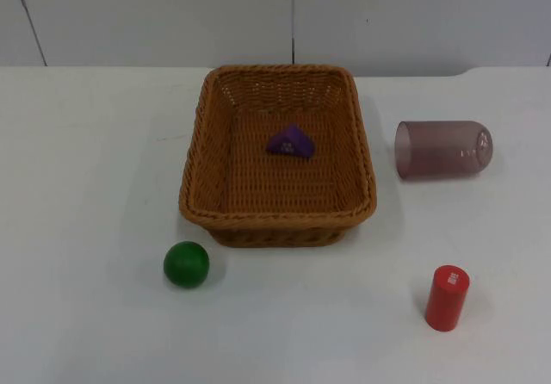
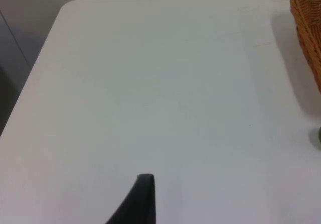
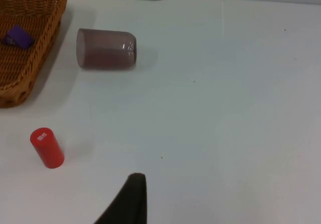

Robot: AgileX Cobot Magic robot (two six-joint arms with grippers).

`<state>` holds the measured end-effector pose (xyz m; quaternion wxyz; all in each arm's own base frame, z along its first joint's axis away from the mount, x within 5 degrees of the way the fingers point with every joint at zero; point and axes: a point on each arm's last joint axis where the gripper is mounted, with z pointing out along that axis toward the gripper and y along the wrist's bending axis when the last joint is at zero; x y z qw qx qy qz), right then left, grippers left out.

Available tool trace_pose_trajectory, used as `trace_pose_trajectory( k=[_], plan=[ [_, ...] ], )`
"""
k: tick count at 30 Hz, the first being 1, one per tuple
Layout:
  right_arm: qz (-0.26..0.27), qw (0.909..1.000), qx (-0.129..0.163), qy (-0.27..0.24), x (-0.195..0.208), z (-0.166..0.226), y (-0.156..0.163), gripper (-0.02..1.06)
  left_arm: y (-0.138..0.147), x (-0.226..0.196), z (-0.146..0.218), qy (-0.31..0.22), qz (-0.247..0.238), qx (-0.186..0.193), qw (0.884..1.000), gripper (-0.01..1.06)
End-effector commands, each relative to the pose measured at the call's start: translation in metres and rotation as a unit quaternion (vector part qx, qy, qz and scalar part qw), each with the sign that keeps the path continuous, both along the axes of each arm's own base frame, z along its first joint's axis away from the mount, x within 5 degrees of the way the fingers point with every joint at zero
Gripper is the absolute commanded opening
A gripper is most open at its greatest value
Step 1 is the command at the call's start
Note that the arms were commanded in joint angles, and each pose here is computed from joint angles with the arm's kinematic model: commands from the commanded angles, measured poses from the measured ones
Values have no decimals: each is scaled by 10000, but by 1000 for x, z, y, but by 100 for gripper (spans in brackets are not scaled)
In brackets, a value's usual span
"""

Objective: Pick up the basket with the left hand and place the triangular block into the basket with the right hand.

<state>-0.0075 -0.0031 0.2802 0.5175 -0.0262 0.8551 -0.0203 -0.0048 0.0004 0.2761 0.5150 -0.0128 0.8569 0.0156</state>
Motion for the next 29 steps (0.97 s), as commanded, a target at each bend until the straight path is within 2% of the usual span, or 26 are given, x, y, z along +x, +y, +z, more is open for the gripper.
trace_pose_trajectory(
  k=[1, 29],
  plan=[
    [-52, 10000, -16, -44, 0, 0, 0, 105, 0, 0, -2, 26, -2, 2, 10000, 105],
    [-52, 10000, -16, -44, 0, 0, 0, 105, 0, 0, -2, 26, -2, 2, 10000, 105]
  ],
)
